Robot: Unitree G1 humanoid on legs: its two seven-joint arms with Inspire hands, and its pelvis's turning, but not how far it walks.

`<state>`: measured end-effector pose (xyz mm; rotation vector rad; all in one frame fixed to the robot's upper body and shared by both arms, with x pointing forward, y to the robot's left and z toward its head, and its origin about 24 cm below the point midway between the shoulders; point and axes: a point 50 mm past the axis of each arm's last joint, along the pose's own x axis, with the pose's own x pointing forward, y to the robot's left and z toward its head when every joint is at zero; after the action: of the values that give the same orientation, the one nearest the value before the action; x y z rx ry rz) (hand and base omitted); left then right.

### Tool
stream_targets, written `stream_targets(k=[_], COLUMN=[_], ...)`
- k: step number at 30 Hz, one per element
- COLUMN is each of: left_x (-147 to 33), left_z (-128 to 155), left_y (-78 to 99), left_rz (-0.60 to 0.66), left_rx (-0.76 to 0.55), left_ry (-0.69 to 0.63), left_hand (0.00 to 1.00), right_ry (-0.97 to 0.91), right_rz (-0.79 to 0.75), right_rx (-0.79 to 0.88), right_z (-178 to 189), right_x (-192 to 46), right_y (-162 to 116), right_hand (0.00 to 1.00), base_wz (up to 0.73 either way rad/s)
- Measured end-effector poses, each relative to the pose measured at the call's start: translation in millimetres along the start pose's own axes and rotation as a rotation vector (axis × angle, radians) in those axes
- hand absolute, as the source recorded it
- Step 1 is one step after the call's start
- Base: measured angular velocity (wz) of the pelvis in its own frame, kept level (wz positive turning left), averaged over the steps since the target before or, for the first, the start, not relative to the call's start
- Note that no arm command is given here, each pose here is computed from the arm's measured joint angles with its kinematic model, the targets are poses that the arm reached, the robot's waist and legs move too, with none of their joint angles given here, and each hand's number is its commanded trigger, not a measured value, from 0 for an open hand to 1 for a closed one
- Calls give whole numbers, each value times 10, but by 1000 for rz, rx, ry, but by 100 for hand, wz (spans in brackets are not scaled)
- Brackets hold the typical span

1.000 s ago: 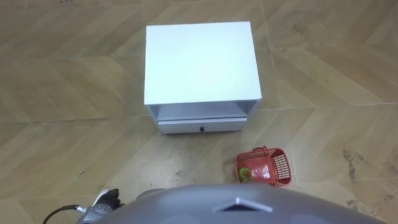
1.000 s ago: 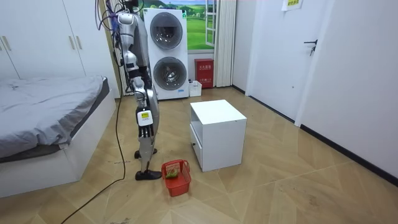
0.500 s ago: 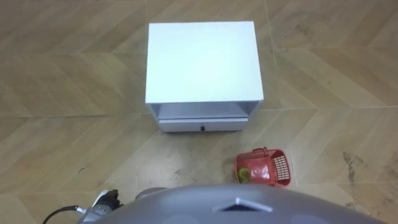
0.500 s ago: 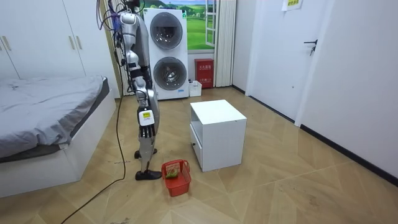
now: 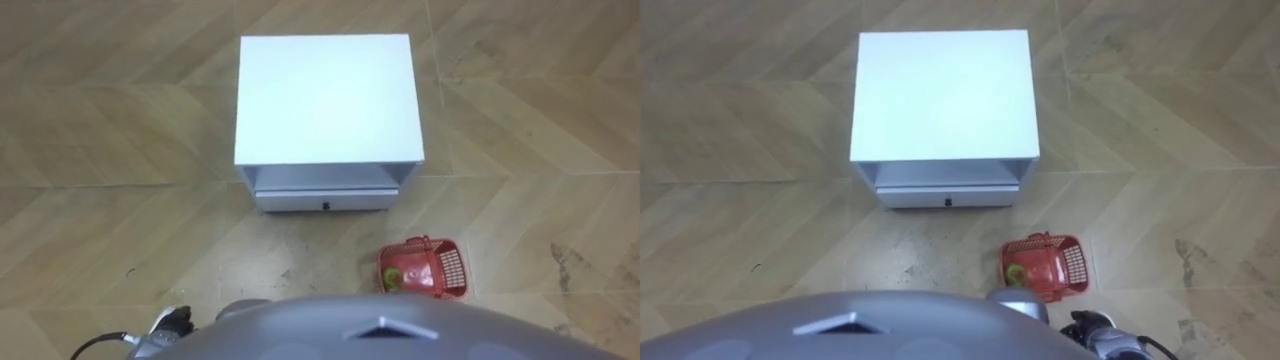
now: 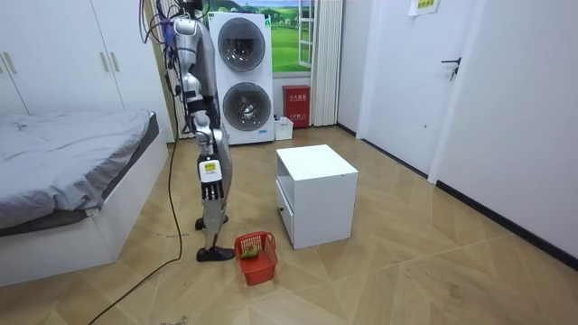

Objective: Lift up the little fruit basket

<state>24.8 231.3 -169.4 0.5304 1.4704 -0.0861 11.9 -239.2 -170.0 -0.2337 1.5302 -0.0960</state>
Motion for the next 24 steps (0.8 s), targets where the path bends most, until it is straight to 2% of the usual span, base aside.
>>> stream_targets(k=[5,8,10,12,13,14,15,17,20,22,24], left_x=[12,15,10,11,11,13,15,15,-1,-3,8], left_z=[61,39,-45,-49,-38,-2,32,271,528,550,495], left_y=[57,201,255,296,313,354,384,544,650,667,638], left_rz=[12,64,79,85,92,111,122,176,201,202,205], left_rx=[-62,-81,-115,-145,-144,-148,-155,-188,-240,-253,-246], left_ry=[-36,-47,-30,-26,-28,-36,-42,-95,-167,-183,-163], left_hand=[0,0,0,0,0,0,0,0,0,0,0], right_ry=[-48,-74,-167,-359,-402,-485,-519,-626,-694,-724,-767], right_rz=[-64,-103,-135,-161,-158,-142,-136,-121,-129,-145,-206], right_rx=[60,200,305,413,431,461,468,511,533,552,581], right_z=[196,258,540,1089,1229,1491,1605,1977,2191,2237,2279], right_x=[-6,-18,-51,-171,-210,-296,-338,-507,-636,-688,-776], right_y=[-119,-181,-265,-390,-401,-396,-390,-422,-474,-537,-712], right_hand=[0,0,0,0,0,0,0,0,0,0,0], base_wz=[-4,46,-9,-8,0,6,18,37,15,-7,28])
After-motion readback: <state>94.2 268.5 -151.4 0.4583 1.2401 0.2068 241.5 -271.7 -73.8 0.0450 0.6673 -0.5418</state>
